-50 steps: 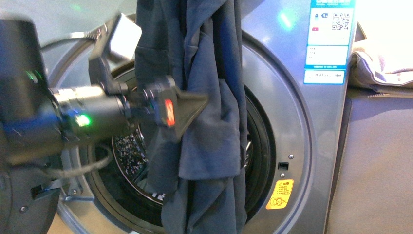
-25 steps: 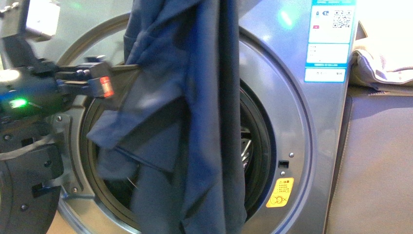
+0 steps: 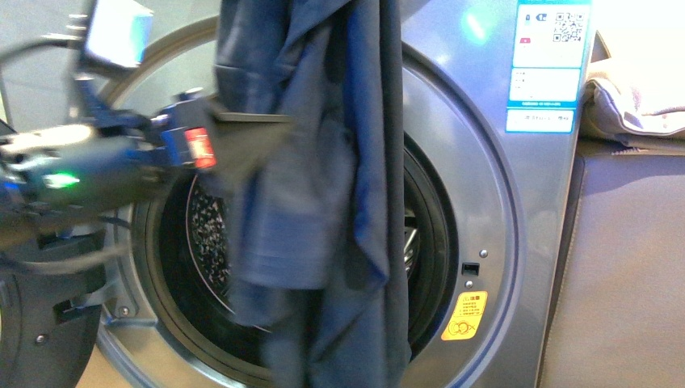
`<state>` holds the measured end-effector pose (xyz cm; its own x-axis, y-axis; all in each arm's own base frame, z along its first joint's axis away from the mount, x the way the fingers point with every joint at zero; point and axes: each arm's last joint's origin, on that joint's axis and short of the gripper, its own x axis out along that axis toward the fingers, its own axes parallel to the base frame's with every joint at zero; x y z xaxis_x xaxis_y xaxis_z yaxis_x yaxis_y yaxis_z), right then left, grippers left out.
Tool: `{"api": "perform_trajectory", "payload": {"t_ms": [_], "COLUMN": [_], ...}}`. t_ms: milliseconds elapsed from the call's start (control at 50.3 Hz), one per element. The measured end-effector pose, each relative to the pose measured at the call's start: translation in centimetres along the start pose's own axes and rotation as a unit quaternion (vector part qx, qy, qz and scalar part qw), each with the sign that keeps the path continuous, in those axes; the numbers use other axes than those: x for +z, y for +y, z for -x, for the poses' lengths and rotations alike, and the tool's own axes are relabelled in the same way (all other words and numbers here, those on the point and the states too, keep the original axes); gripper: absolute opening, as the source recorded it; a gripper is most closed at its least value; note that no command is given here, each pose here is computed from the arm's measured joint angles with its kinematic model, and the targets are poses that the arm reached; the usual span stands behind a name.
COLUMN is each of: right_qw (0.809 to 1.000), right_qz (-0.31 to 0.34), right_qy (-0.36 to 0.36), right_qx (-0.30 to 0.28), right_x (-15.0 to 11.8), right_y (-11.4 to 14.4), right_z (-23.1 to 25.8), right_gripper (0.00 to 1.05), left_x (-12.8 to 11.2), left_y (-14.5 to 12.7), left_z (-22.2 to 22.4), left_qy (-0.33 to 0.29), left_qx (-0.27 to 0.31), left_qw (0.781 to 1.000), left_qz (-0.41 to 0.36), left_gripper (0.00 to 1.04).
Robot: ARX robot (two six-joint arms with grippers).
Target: Put clothes into washing machine
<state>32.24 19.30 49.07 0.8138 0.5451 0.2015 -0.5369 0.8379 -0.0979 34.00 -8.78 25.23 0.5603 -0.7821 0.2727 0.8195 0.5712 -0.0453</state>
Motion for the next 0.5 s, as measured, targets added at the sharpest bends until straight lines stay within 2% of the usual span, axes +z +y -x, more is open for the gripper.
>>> {"api": "perform_trajectory", "payload": {"t_ms": [119, 258, 417, 497], "right_qw": [1.000, 1.000, 1.000, 1.000], "right_qz": [0.000, 0.000, 0.000, 0.000], "right_qy": [0.000, 0.000, 0.000, 0.000], "right_qx": [0.000, 0.000, -0.001, -0.001], "right_x": [0.0, 0.0, 0.0, 0.0], "right_y": [0.0, 0.0, 0.0, 0.0], "right_z": [0.0, 0.0, 0.0, 0.0], "right_gripper": [0.05, 0.05, 0.05, 0.05], "left_x": [-0.6, -1.0, -0.6, -0.3], "left_y": [-0.9, -1.5, -2.4, -2.2], "left_z": [-2.0, -4.6, -6.4, -7.4], "left_qy": [0.011, 0.021, 0.008, 0.010], "left_qx": [0.014, 0.083, 0.128, 0.179], "left_qw": [1.000, 0.996, 0.990, 0.982], "left_qz": [-0.003, -0.032, -0.050, -0.055], "left_gripper": [0.98, 0.98, 0.98, 0.98]}}
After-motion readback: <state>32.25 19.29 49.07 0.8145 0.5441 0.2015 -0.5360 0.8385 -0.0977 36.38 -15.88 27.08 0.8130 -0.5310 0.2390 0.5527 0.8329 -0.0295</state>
